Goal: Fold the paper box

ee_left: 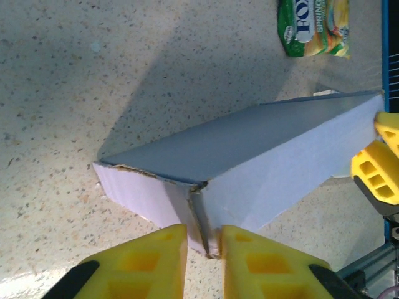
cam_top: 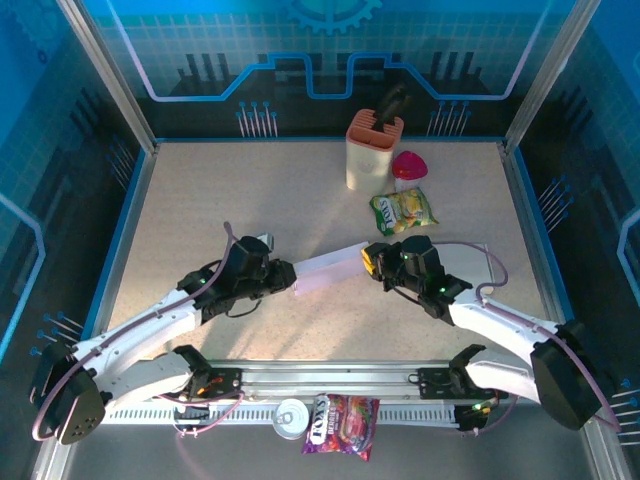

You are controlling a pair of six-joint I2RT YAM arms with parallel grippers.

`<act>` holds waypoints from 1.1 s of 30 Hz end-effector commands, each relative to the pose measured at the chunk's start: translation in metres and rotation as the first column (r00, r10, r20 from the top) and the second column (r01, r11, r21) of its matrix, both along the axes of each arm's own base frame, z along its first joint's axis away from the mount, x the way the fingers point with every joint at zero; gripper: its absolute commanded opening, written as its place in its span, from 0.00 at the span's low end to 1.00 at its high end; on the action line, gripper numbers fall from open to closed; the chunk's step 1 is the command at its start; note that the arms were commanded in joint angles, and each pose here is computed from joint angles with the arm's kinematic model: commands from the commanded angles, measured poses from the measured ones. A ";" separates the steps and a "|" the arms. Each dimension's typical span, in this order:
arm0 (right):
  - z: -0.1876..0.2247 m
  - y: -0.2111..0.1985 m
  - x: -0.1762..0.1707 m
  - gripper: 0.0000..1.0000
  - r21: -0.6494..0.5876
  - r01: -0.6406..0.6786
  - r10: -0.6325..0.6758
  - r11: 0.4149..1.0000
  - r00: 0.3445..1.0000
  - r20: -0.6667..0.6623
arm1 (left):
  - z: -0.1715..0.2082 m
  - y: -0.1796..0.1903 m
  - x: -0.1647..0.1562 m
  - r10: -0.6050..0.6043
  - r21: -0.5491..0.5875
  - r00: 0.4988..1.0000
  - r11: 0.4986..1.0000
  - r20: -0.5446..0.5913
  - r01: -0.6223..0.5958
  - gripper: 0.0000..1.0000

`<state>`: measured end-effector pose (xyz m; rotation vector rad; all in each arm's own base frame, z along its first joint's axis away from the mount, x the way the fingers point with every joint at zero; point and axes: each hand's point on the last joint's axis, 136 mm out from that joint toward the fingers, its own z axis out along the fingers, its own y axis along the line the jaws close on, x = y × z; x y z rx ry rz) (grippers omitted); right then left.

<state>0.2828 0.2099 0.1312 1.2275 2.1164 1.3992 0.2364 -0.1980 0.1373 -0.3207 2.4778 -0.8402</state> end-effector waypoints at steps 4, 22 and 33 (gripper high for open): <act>-0.054 -0.011 -0.020 0.19 -0.099 -0.010 -0.005 0.995 0.988 -0.151 | -0.050 0.021 -0.013 0.017 0.119 0.993 0.993 -0.116 -0.003 0.11; -0.077 -0.035 -0.090 0.31 -0.262 -0.326 0.306 0.908 0.945 -0.116 | -0.058 -0.023 -0.043 -0.180 0.194 0.984 0.965 0.008 0.175 0.11; -0.043 -0.037 -0.083 0.54 -0.374 -0.379 0.402 0.846 0.915 -0.018 | -0.043 -0.020 -0.045 -0.150 0.179 0.988 0.974 0.038 0.141 0.21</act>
